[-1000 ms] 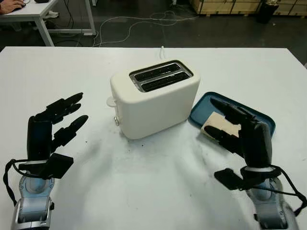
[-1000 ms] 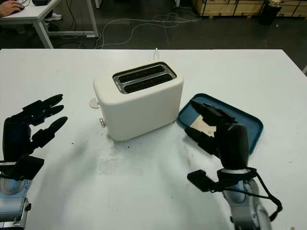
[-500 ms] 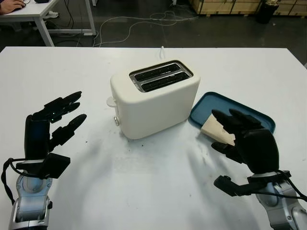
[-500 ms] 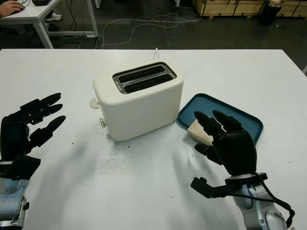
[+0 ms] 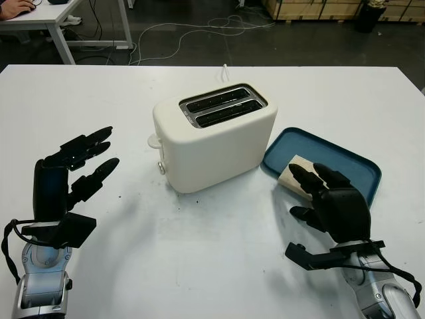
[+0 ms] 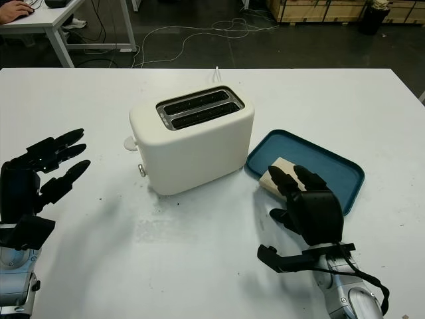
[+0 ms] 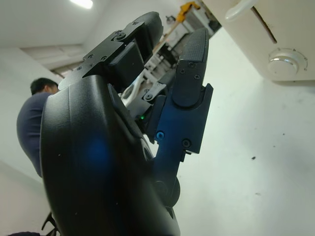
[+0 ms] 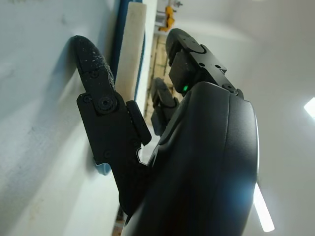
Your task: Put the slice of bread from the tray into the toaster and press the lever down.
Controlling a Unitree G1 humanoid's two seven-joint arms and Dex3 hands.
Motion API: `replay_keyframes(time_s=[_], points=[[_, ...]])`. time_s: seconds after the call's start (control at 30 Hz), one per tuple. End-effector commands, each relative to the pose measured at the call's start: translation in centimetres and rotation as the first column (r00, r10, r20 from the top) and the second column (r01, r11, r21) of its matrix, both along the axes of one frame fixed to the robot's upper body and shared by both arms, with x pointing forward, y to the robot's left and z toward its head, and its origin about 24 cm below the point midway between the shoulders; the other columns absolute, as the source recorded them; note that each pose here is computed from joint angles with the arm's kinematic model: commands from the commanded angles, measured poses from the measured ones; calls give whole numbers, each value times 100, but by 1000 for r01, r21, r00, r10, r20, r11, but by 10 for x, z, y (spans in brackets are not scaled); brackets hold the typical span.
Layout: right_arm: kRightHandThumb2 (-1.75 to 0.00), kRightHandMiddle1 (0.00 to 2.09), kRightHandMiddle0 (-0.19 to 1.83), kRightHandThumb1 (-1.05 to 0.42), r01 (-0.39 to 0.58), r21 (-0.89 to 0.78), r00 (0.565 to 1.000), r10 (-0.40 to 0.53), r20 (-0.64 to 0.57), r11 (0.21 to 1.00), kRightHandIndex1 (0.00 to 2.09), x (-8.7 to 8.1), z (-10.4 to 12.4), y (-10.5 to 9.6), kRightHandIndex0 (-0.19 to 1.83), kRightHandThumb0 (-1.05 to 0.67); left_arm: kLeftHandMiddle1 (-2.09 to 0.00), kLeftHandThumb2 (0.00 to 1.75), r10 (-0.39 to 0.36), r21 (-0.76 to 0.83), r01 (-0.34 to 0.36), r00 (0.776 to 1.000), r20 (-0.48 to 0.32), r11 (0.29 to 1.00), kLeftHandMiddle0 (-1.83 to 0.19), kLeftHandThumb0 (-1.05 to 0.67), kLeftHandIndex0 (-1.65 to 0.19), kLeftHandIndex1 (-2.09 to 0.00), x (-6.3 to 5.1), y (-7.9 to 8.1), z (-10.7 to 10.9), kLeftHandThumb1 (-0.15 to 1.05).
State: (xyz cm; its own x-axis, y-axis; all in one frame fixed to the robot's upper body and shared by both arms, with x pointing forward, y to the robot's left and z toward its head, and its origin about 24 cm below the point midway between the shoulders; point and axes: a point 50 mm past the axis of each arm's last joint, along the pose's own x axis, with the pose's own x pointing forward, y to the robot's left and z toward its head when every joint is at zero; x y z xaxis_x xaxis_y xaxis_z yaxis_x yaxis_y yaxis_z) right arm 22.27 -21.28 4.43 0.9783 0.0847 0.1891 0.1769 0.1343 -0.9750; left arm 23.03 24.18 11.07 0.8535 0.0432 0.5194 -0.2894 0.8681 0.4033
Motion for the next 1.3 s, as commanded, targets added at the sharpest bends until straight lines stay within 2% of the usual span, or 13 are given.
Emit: replay_keyframes(time_s=[0.0,0.4,0.67,0.87,0.9,0.93,0.97,1.0,1.03,1.07,1.1,1.17,1.27], points=[[-1,0,40,-73,16,-62,1000,-16,-4,998,0,-2,-7,-2,42,-52,-1,4,-5,9,5,1000,13,1000,-98,-38,-84,0,-2,2,2,92],[-1,3,48,-79,104,-151,988,-85,128,983,4,-1,-17,-4,50,-31,-1,3,-11,2,11,1000,3,1000,-98,-36,-84,0,-2,1,1,92],[-2,4,53,-87,141,-171,984,-119,133,975,7,2,-17,-5,56,-19,-1,4,-13,8,13,1000,13,1000,-98,-37,-83,0,-1,2,3,92],[0,13,76,-88,153,-206,985,-132,114,966,20,5,-18,-8,79,-21,-1,3,-11,19,10,1000,26,1000,-99,-35,-82,0,-1,2,5,92],[0,15,83,-88,149,-197,985,-128,113,969,26,5,-18,-8,85,-21,-1,3,-12,21,11,1000,28,1000,-99,-35,-82,0,-1,2,6,92],[-2,19,95,-86,145,-191,986,-125,113,971,109,5,-18,-8,74,-23,-1,3,-13,22,12,999,30,1000,-99,-35,-82,0,0,2,6,92],[-2,21,100,-86,140,-182,986,-120,117,973,141,5,-18,-8,70,-25,-1,3,-13,23,12,999,29,1000,-99,-35,-81,0,0,2,6,92],[-2,23,104,-86,135,-170,985,-114,126,976,157,5,-18,-8,75,-26,-1,2,-11,23,11,1000,27,1000,-99,-34,-81,0,0,2,6,92],[-1,31,105,-86,130,-160,985,-109,135,979,166,5,-18,-8,81,-28,-1,2,-11,21,10,1000,26,1000,-99,-35,-81,0,0,2,6,92],[-1,58,95,-86,122,-149,984,-101,144,981,171,6,-18,-8,85,-30,-1,2,-11,22,11,1000,24,1000,-99,-35,-81,0,1,2,6,92],[-1,99,82,-87,115,-139,984,-94,150,984,173,6,-18,-8,86,-32,-1,2,-12,22,12,1000,23,1000,-99,-35,-80,0,1,2,6,92],[-1,146,67,-89,104,-115,985,-86,151,988,174,7,-18,-9,85,-37,-1,2,-12,24,11,1000,22,1000,-98,-36,-80,0,1,1,7,92],[-1,141,67,-91,102,-82,987,-90,132,991,174,9,-17,-8,83,-43,0,2,-12,29,11,1000,23,1000,-98,-37,-79,0,2,0,7,92]])
